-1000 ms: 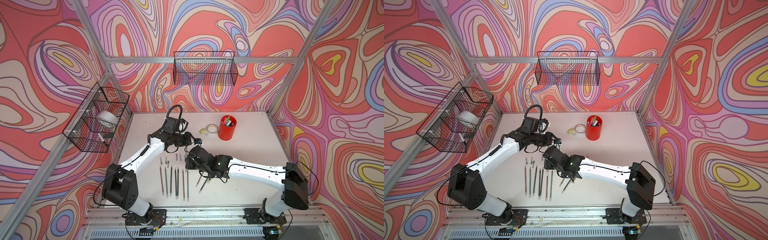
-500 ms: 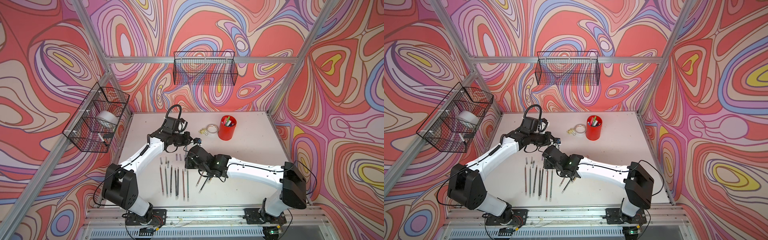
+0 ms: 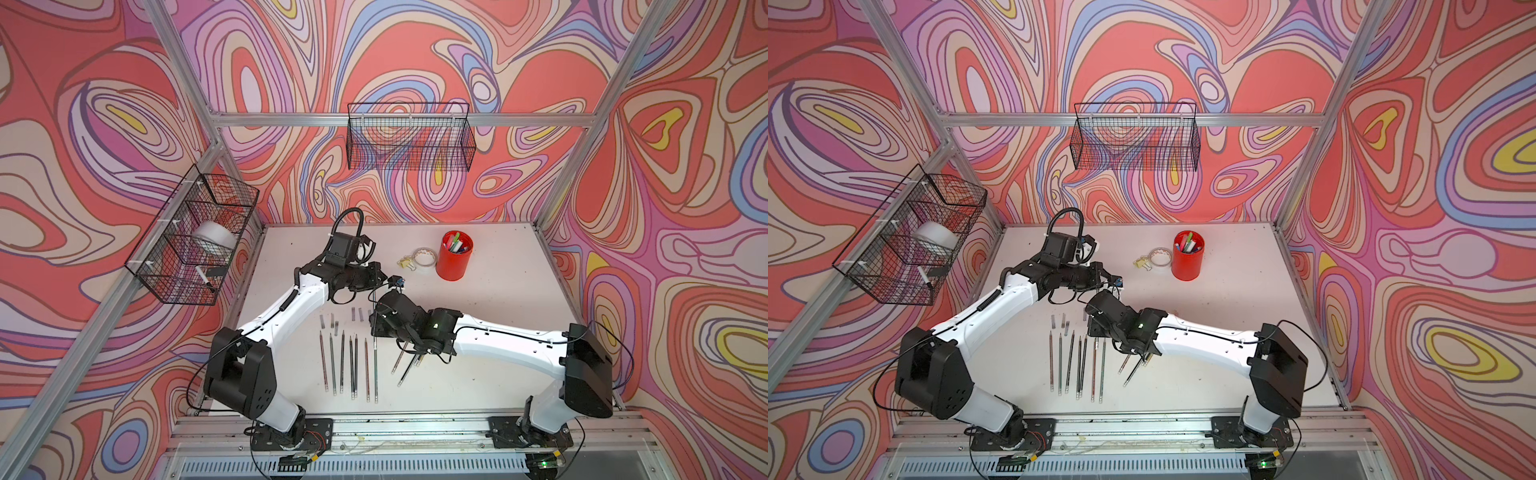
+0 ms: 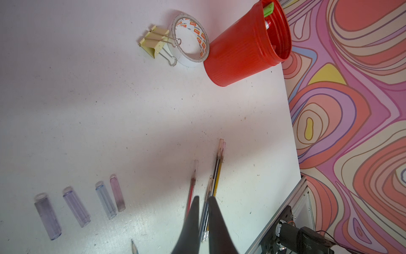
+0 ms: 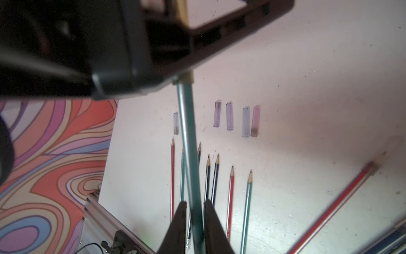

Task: Remove the protective cover of the pencils
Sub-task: Remove the protective sleeve from the pencil.

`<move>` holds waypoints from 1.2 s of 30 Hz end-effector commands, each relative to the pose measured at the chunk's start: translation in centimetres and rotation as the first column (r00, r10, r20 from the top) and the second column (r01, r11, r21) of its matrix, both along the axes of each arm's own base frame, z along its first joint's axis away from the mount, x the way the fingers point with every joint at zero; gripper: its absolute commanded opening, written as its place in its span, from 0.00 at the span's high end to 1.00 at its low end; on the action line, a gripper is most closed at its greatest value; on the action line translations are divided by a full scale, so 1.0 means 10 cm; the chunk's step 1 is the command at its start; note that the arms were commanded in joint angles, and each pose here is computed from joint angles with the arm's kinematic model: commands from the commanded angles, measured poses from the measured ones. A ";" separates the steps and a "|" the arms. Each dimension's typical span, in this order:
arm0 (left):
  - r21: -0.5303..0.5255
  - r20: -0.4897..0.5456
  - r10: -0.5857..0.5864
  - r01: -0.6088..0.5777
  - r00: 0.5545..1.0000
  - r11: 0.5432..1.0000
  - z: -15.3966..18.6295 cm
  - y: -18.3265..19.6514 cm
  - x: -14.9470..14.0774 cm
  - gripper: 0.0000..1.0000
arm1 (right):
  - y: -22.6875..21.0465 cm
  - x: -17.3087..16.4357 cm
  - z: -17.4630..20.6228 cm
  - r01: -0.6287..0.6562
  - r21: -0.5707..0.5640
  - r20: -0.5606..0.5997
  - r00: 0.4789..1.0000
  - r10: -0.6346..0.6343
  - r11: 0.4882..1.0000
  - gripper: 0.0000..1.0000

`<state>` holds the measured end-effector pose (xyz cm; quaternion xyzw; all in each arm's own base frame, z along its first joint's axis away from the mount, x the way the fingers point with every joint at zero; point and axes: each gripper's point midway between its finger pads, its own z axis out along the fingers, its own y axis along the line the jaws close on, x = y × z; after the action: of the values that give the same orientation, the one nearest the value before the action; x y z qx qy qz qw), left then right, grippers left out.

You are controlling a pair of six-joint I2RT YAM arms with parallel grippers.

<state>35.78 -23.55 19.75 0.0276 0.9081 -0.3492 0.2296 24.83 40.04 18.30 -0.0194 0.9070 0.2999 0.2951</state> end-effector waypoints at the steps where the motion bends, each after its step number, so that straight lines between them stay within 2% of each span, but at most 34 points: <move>1: -0.001 -0.017 0.002 -0.002 1.000 1.000 0.01 -0.02 0.02 1.00 | -0.04 0.01 -0.03 0.012 -0.007 -0.007 1.000 -0.012 1.000 0.94; 5: 0.011 -0.013 0.006 -0.006 1.000 1.000 -0.01 -0.01 0.03 1.00 | -0.03 0.00 -0.02 0.000 -0.006 -0.012 1.000 -0.001 1.000 1.00; 25: 0.070 -0.011 0.025 -0.024 1.000 0.997 -0.07 0.06 0.07 1.00 | -0.15 -0.26 0.01 -0.056 0.006 -0.065 0.996 0.056 0.998 1.00; 36: 0.093 -0.044 0.046 -0.042 0.998 0.995 -0.18 0.09 0.12 1.00 | -0.19 -0.56 -0.34 -0.050 -0.008 -0.163 0.985 0.048 0.999 1.00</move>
<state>34.07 -24.03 17.24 0.0253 0.9298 -0.3257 0.1695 22.22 39.06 17.89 -0.0129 0.9052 0.3348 0.2616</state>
